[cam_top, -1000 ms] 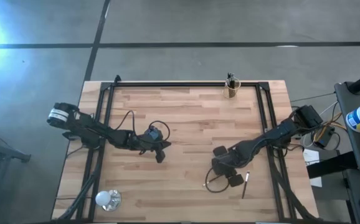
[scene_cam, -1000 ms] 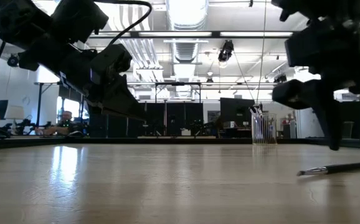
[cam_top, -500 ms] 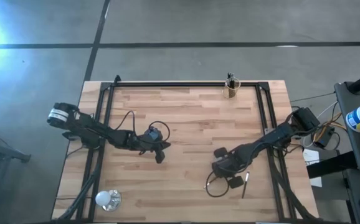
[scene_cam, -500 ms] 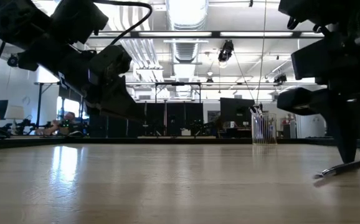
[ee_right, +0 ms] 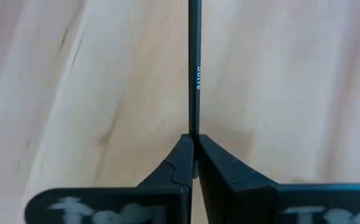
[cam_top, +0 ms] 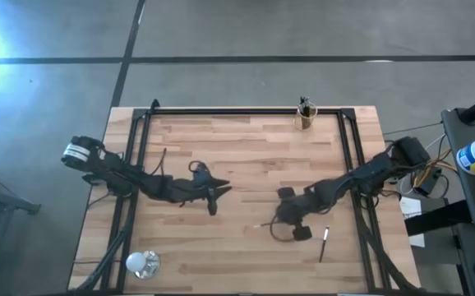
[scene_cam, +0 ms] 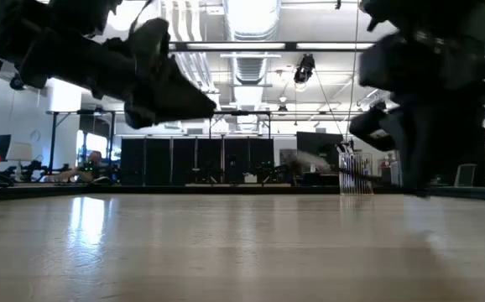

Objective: Put items in baskets/containers
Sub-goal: Put the black eyeshadow brush into the gold pen holder

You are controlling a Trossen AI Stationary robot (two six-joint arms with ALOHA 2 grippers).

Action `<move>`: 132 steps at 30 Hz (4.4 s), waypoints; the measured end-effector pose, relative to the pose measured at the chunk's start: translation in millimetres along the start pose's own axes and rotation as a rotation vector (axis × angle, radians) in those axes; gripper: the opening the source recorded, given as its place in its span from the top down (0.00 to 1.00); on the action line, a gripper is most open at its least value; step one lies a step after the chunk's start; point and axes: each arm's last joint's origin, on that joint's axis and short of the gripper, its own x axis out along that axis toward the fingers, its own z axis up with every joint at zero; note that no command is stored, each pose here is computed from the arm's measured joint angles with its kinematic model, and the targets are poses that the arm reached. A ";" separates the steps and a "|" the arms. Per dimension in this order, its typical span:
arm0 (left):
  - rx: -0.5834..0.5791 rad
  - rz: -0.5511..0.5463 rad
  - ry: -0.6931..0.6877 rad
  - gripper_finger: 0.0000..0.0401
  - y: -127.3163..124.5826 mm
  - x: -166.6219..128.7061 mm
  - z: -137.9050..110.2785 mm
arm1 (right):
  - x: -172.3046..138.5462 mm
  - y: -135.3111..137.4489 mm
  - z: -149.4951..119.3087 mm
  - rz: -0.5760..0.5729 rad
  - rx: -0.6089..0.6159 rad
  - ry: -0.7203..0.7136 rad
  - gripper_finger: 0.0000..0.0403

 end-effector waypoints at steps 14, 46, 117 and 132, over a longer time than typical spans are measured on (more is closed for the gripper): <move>0.043 -0.247 -0.301 0.74 6.1 -12.7 22.3 | -40.8 -53.4 21.5 -0.098 -0.004 -0.671 0.98; 0.165 -0.299 -0.379 0.97 4.3 9.6 60.1 | -49.1 -112.6 80.3 -0.105 -0.079 -0.986 0.98; 0.166 -0.143 -0.270 1.00 45.3 -8.0 25.4 | -222.2 -254.5 -93.3 -1.047 0.717 -0.629 0.98; 0.169 -0.136 -0.238 1.00 46.2 -7.1 22.3 | -179.7 -286.2 -122.4 -0.945 0.986 -0.460 0.97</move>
